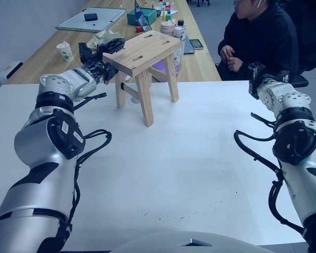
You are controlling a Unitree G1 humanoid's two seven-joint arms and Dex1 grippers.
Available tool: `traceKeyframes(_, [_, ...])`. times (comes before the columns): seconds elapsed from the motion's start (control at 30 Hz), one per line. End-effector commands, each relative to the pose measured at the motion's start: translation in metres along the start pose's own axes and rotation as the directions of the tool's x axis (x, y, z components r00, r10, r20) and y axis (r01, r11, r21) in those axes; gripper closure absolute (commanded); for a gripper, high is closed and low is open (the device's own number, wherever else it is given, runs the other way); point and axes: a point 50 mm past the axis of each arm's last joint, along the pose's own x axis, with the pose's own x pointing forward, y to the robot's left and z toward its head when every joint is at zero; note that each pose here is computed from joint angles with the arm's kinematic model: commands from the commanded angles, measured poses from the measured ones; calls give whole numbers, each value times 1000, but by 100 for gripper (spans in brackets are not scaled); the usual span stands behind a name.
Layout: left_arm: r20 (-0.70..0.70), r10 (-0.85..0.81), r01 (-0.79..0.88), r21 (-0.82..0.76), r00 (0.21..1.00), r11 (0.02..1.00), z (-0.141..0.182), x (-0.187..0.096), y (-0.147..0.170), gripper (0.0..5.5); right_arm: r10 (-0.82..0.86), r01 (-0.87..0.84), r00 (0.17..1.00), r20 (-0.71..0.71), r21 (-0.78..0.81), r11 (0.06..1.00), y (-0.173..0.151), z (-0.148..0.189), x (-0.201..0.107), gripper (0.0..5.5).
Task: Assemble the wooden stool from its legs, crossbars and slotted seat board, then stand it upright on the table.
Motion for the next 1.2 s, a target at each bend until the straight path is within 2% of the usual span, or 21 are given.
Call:
traceKeyframes(0.03, [1,51,-51,-26,999,998,9,-29,27,10,31,-33,999,-21,-76,997,-8,-1,-1,12])
traceKeyframes(0.13, [55,-120,123,-55,991,991,20,-48,25,10,69,-70,997,-20,-71,995,-20,1,-3,12])
traceKeyframes(0.23, [119,-142,147,-34,983,989,21,-67,40,10,102,-104,994,-32,-96,990,-34,-3,-5,12])
traceKeyframes(0.3, [161,-87,81,45,983,996,13,-78,57,10,127,-119,992,20,-230,966,-48,-3,-9,12])
traceKeyframes(0.37, [228,95,-143,202,969,969,-11,-77,82,10,200,-146,976,88,-415,898,-62,-7,-20,12])
traceKeyframes(0.4, [285,164,-253,314,945,915,-24,-76,91,10,249,-154,961,122,-511,845,-69,-12,-28,12])
traceKeyframes(0.47, [364,188,-355,474,912,805,-48,-71,92,10,307,-143,936,171,-614,777,-79,-23,-40,12])
traceKeyframes(0.57, [467,180,-468,627,865,623,-69,-58,89,10,356,-149,907,226,-618,772,-84,-38,-51,12])
traceKeyframes(0.63, [461,276,-537,746,843,394,-85,-50,102,10,370,-156,902,223,-631,760,-85,-51,-51,12])
traceKeyframes(0.73, [485,329,-583,726,810,364,-98,-45,113,10,414,-231,896,162,-626,745,-71,-80,-47,12])
traceKeyframes(0.8, [506,365,-613,730,782,301,-106,-34,113,10,432,-256,894,118,-656,710,-62,-98,-44,12])
traceKeyframes(0.9, [587,361,-677,704,725,215,-106,-15,99,10,485,-318,872,67,-676,665,-49,-114,-43,12])
traceKeyframes(1.0, [668,316,-730,668,674,144,-103,-9,87,10,505,-340,862,48,-683,646,-42,-116,-42,12])
traceKeyframes(1.07, [717,230,-752,644,658,142,-105,-7,74,10,497,-331,867,43,-696,637,-44,-113,-41,12])
traceKeyframes(1.17, [710,118,-717,668,694,200,-118,-6,60,10,492,-330,869,40,-696,638,-46,-111,-42,12])
traceKeyframes(1.2, [698,103,-699,677,709,231,-124,-6,58,10,483,-329,874,49,-672,664,-47,-110,-42,12])
